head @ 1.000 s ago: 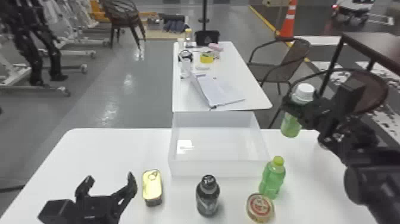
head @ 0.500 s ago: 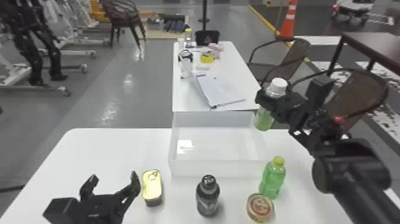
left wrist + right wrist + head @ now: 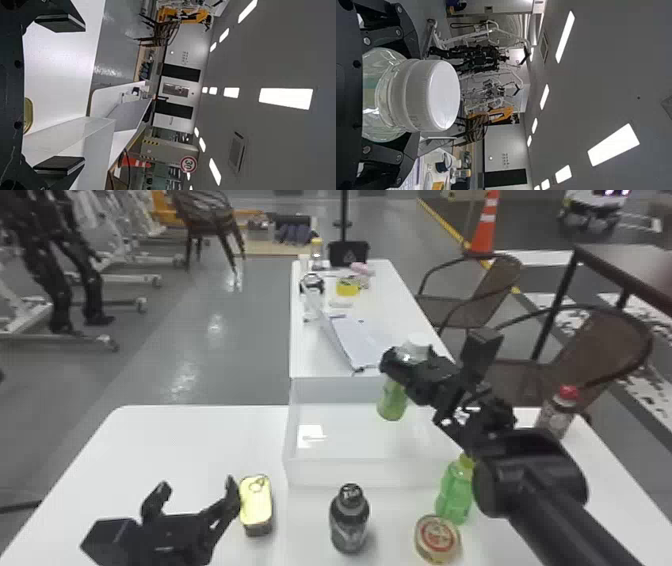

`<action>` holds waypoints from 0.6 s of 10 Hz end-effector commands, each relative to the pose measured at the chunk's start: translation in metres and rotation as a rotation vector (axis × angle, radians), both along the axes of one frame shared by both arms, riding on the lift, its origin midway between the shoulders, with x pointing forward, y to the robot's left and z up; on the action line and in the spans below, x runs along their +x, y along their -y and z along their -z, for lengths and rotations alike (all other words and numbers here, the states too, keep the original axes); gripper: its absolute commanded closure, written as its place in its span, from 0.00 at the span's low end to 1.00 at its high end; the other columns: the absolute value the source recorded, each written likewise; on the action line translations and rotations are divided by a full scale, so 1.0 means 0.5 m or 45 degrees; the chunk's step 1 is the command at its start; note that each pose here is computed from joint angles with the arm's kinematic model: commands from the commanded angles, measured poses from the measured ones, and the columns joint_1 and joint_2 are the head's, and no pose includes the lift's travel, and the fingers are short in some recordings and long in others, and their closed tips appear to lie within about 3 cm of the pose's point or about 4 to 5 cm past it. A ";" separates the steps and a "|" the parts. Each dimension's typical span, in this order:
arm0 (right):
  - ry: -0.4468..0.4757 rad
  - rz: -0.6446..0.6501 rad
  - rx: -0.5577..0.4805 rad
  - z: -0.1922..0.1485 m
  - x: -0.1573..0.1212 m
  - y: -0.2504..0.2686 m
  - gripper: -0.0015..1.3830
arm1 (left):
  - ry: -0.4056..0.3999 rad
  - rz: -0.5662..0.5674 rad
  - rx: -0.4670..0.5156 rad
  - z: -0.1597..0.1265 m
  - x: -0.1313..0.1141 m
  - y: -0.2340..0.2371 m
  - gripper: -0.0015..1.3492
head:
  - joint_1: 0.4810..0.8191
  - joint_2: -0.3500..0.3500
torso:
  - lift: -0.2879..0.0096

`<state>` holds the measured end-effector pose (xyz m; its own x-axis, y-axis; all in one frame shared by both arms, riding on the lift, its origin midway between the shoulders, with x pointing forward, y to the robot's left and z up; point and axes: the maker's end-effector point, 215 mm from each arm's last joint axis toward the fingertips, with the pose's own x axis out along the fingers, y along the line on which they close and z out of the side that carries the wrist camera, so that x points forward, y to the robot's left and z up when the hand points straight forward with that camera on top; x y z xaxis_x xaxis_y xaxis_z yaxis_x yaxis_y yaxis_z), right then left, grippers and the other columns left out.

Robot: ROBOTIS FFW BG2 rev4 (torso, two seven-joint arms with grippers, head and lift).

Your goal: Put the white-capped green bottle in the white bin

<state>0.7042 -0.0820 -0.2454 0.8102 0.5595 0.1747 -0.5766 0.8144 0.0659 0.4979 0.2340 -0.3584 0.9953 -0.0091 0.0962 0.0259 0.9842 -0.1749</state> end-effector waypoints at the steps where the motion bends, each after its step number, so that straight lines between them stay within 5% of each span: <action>1: -0.037 -0.037 0.003 0.028 -0.008 -0.039 0.66 | 0.001 0.006 -0.008 -0.001 0.003 0.008 0.09 | 0.20 0.50 | 0.63; 6: -0.113 -0.072 -0.036 0.097 -0.021 -0.075 0.63 | 0.007 0.011 -0.019 -0.003 0.009 0.013 0.09 | 0.20 0.50 | 0.63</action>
<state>0.6942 -0.0462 -0.2931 0.7906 0.6059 0.0888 -0.6123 0.7847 0.0973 0.5021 0.2279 -0.3565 0.9947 -0.0174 0.1016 0.0361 0.9819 -0.1857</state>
